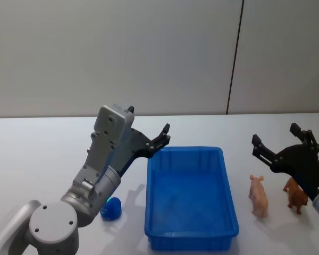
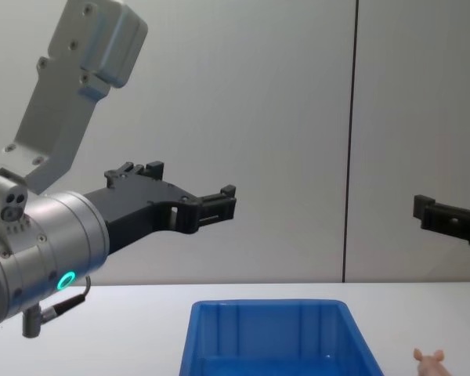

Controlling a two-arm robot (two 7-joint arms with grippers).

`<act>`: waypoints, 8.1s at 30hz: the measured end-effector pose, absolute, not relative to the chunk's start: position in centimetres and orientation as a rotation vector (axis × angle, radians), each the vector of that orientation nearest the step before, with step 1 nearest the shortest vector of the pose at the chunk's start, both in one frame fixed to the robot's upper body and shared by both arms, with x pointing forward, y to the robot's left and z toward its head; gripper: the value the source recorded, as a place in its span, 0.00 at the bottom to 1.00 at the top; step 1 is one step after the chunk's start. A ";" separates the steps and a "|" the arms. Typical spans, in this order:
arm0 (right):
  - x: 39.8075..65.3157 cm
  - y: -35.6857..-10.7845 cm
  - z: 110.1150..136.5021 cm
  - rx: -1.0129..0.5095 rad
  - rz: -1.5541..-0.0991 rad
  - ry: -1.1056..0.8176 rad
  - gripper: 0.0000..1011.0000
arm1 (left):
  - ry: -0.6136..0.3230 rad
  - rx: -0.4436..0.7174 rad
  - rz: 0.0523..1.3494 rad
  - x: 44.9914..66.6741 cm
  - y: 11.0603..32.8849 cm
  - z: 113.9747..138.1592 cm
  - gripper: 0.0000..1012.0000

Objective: Pick up the two dolls from the table and place them into the box.

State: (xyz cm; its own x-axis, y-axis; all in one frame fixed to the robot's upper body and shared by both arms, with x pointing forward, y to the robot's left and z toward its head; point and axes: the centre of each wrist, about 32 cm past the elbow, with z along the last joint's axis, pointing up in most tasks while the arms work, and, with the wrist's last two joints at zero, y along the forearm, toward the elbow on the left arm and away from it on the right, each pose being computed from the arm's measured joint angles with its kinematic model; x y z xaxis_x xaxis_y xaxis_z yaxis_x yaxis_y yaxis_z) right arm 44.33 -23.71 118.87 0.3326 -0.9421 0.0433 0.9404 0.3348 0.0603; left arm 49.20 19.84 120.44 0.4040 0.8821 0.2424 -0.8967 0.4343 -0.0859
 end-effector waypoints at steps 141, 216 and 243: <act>44.3 -23.7 118.9 0.026 -1.229 -0.075 0.99 | 0.204 0.441 1.105 46.2 27.7 113.8 0.99; 44.3 -23.7 118.9 0.026 -1.230 -0.075 0.99 | -0.025 0.288 0.794 49.2 28.7 118.5 0.25; 44.3 -23.7 118.9 0.026 -1.230 -0.075 0.99 | 0.019 0.219 0.372 55.3 25.5 118.1 0.64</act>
